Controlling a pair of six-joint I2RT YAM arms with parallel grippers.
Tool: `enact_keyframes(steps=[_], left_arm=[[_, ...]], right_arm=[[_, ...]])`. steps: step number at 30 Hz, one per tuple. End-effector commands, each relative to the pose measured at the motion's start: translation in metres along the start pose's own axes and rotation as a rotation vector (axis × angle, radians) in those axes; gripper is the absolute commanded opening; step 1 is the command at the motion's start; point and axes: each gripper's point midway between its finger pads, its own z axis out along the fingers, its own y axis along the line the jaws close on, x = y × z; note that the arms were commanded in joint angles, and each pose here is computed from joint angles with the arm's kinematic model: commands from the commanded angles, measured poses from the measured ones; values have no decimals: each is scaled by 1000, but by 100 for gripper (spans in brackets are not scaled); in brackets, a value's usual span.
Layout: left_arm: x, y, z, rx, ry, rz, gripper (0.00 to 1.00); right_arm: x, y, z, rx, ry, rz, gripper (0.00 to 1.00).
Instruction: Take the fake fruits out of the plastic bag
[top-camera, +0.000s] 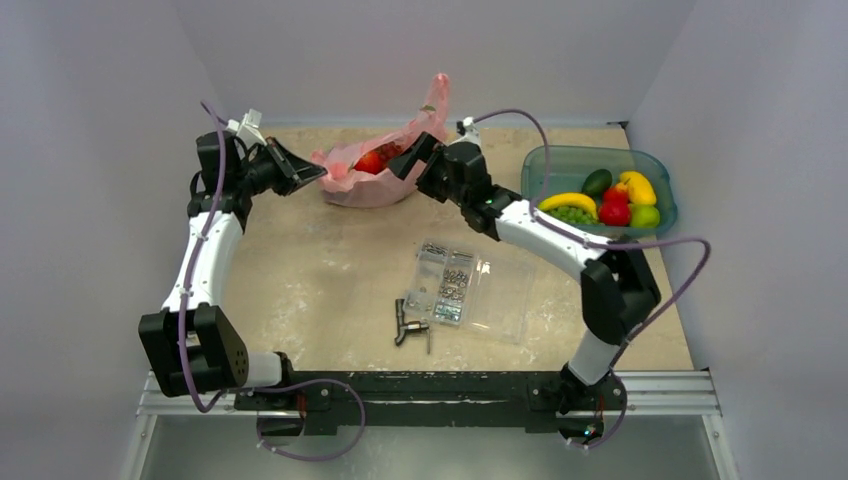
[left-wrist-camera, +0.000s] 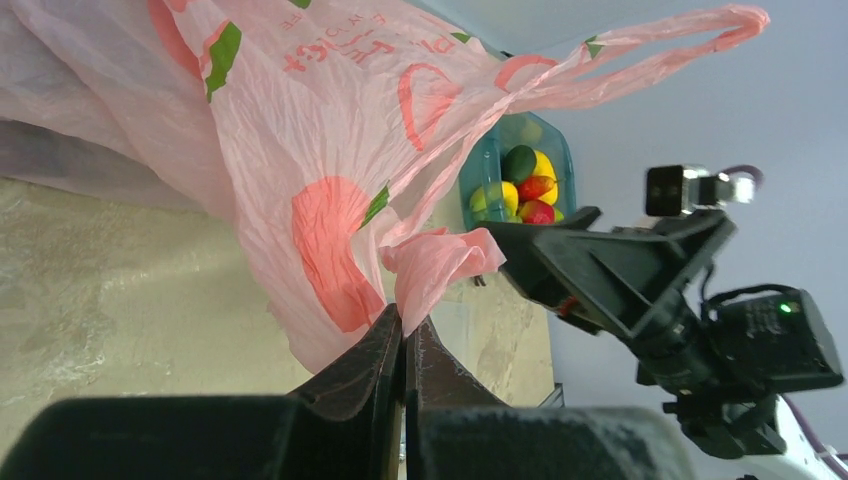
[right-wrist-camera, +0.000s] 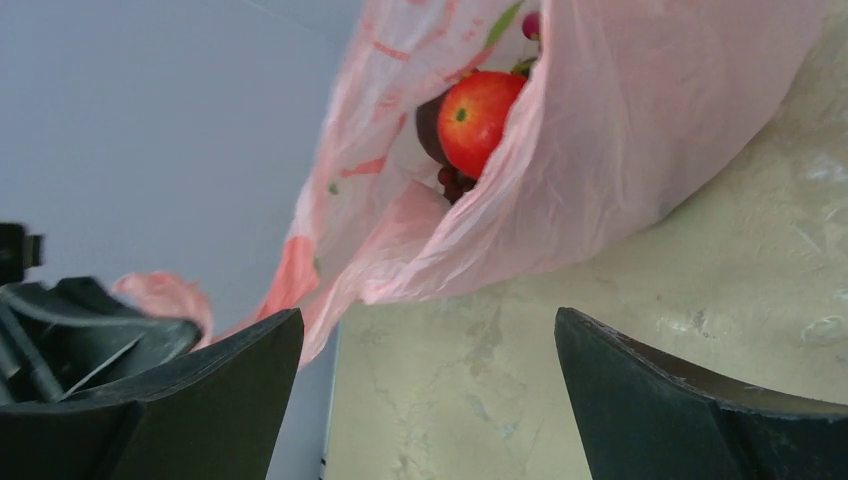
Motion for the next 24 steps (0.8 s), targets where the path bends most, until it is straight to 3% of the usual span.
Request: enact_keyframes(steps=[1, 6, 10, 12, 15, 18, 20, 23, 24], left_arm=[[4, -9, -4, 19, -9, 78, 0], [4, -7, -4, 6, -12, 85, 0], [6, -9, -3, 11, -5, 95, 0], [6, -6, -3, 0, -5, 99, 0], [3, 2, -7, -64, -11, 140, 2], [1, -3, -15, -81, -22, 209, 25], [-1, -9, -20, -86, -72, 281, 45], [2, -30, -32, -134, -142, 459, 59], [2, -36, -34, -156, -168, 506, 70]], right_arm=[[-8, 21, 38, -60, -55, 120, 99], [-2, 3, 66, 9, -80, 162, 94], [4, -5, 84, 39, -64, 102, 86], [12, -11, 84, 41, -40, 74, 75], [36, -21, 72, 24, 16, 39, 36], [70, -25, 60, -79, 120, -18, 3], [83, -27, 53, -137, 158, -42, 0], [85, -27, 44, -166, 162, -84, 0], [85, -26, 41, -173, 160, -91, 0]])
